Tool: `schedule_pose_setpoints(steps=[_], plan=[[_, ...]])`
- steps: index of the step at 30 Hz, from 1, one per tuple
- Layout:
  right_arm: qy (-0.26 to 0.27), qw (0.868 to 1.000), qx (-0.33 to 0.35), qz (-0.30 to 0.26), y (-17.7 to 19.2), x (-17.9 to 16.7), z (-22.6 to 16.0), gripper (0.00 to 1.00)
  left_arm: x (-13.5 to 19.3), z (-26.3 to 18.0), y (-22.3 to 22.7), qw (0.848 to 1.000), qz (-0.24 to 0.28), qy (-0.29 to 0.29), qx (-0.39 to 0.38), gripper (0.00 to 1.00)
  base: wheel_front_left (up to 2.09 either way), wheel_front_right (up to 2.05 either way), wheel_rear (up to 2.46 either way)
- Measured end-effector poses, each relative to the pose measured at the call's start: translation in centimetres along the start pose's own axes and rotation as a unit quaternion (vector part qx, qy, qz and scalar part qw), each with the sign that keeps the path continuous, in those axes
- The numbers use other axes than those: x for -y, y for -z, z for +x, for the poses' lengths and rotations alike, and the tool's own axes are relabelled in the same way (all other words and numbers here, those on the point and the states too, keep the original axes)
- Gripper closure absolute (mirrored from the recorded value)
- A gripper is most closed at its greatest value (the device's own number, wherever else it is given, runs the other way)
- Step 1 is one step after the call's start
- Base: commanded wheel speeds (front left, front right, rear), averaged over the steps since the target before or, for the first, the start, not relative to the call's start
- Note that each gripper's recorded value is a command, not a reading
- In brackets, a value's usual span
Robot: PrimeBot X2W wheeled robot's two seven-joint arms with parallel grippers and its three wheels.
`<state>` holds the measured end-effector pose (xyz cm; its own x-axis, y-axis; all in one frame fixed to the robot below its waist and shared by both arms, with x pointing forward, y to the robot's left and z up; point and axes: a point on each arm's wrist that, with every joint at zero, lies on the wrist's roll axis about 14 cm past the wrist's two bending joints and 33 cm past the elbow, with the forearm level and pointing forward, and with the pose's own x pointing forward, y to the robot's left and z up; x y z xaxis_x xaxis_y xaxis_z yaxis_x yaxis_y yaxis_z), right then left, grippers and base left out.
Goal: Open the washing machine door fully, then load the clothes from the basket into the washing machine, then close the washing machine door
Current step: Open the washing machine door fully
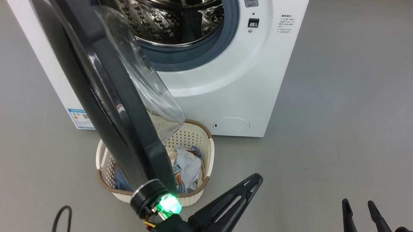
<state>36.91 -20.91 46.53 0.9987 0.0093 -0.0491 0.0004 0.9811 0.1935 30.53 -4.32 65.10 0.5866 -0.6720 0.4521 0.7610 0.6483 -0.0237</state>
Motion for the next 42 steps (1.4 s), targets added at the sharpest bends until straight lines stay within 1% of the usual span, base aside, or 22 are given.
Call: schedule_pose_setpoints(steps=[4,8,14,20,26,36,40,42], plan=[[-0.001,1.000,-0.005,-0.002,0.3,0.1,0.2,0.00,-0.8,-0.9,2.3,0.999,-0.015,-0.019,-0.033,1.00,0.00,0.00,0.00],[-0.003,1.000,-0.010,-0.004,0.6,0.0,0.5,0.00,-2.2,-2.0,4.7,0.997,-0.005,-0.045,-0.068,1.00,0.00,0.00,0.00],[-0.010,1.000,-0.007,-0.004,0.4,-0.4,1.2,0.00,-4.8,-3.2,6.3,0.991,0.003,-0.098,-0.090,1.00,0.00,0.00,0.00],[-0.015,1.000,-0.007,-0.006,0.3,-0.6,1.3,0.00,-6.5,-4.2,7.2,0.984,0.001,-0.141,-0.106,1.00,0.00,0.00,0.00],[-0.018,1.000,-0.008,-0.006,0.4,-0.8,1.4,0.00,-6.9,-4.5,7.8,0.981,-0.005,-0.158,-0.115,1.00,0.00,0.00,0.00],[-0.022,1.000,-0.018,-0.003,1.1,-1.1,1.6,0.00,-8.6,-4.7,8.5,0.971,-0.004,-0.198,-0.131,1.00,0.00,0.00,0.00],[-0.028,0.999,-0.024,-0.002,1.5,-1.5,1.7,0.00,-8.9,-4.9,8.8,0.967,-0.006,-0.213,-0.137,1.00,0.00,0.00,0.00],[-0.032,0.999,-0.028,-0.002,1.7,-1.8,1.9,0.00,-9.4,-5.3,8.9,0.963,-0.007,-0.228,-0.143,1.00,0.00,0.00,0.00]])
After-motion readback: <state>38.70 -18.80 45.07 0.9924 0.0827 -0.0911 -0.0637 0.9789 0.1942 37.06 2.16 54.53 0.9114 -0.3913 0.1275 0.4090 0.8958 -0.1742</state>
